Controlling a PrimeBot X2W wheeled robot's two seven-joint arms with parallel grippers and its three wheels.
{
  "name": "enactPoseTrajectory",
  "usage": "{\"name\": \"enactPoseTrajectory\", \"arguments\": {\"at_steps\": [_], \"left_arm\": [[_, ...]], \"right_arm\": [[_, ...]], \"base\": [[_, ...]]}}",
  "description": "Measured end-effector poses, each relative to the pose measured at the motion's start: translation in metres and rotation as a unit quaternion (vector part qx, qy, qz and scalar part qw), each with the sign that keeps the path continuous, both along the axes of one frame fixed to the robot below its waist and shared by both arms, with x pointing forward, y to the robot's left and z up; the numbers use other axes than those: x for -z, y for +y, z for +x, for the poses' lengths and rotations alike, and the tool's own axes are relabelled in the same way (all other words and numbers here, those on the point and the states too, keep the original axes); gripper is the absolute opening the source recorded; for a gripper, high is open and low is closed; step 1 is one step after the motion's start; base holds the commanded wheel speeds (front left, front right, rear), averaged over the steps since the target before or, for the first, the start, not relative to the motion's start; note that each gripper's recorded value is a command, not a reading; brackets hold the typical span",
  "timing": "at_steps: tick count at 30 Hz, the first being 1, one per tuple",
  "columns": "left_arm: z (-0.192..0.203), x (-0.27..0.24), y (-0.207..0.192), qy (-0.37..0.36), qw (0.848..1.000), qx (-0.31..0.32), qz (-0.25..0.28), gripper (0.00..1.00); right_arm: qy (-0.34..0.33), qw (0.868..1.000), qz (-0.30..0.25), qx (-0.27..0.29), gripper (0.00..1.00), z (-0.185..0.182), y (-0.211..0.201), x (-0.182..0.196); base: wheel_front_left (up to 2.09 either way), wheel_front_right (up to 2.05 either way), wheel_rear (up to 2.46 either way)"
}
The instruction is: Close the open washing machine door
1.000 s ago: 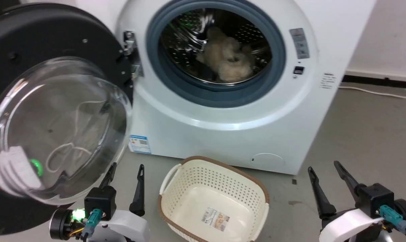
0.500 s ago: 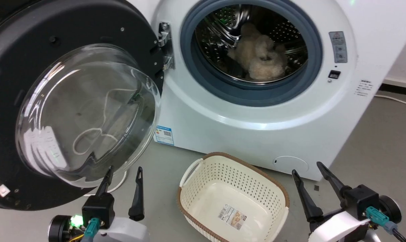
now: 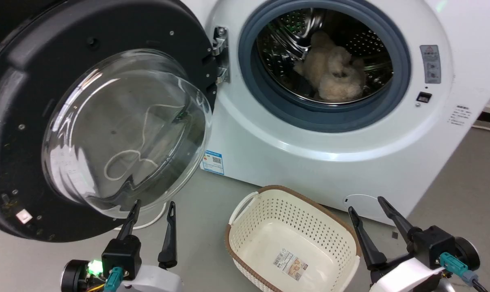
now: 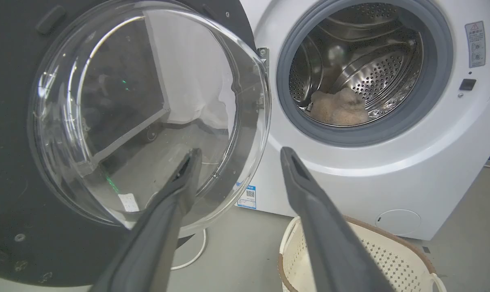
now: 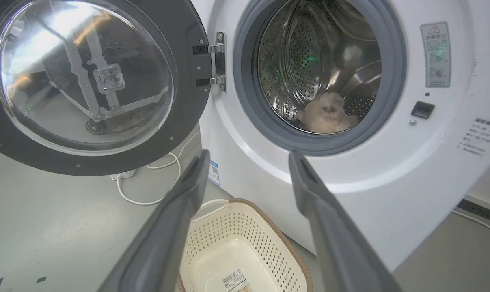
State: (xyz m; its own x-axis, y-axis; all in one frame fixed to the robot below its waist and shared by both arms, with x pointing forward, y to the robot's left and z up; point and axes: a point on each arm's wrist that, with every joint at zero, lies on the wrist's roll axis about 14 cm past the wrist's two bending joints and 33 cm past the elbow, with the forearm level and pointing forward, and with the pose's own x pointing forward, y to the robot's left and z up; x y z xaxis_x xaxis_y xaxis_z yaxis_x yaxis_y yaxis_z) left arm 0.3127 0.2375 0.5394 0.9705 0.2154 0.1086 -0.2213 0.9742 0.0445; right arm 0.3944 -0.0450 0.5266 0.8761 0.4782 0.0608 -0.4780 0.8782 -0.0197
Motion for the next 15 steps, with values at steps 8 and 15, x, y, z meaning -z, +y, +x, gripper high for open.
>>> {"name": "enactPoseTrajectory", "arguments": {"at_steps": [8,15], "left_arm": [[-0.009,-0.003,0.007,-0.01,1.0,-0.016,0.003,1.0],[-0.018,-0.003,0.014,-0.012,0.999,-0.033,0.004,1.0]], "right_arm": [[0.004,1.0,0.013,-0.021,1.0,-0.001,0.014,0.001],[0.003,0.999,0.018,-0.039,1.0,-0.001,0.024,0.002]], "base": [[0.0,0.0,0.0],[0.0,0.0,0.0]]}}
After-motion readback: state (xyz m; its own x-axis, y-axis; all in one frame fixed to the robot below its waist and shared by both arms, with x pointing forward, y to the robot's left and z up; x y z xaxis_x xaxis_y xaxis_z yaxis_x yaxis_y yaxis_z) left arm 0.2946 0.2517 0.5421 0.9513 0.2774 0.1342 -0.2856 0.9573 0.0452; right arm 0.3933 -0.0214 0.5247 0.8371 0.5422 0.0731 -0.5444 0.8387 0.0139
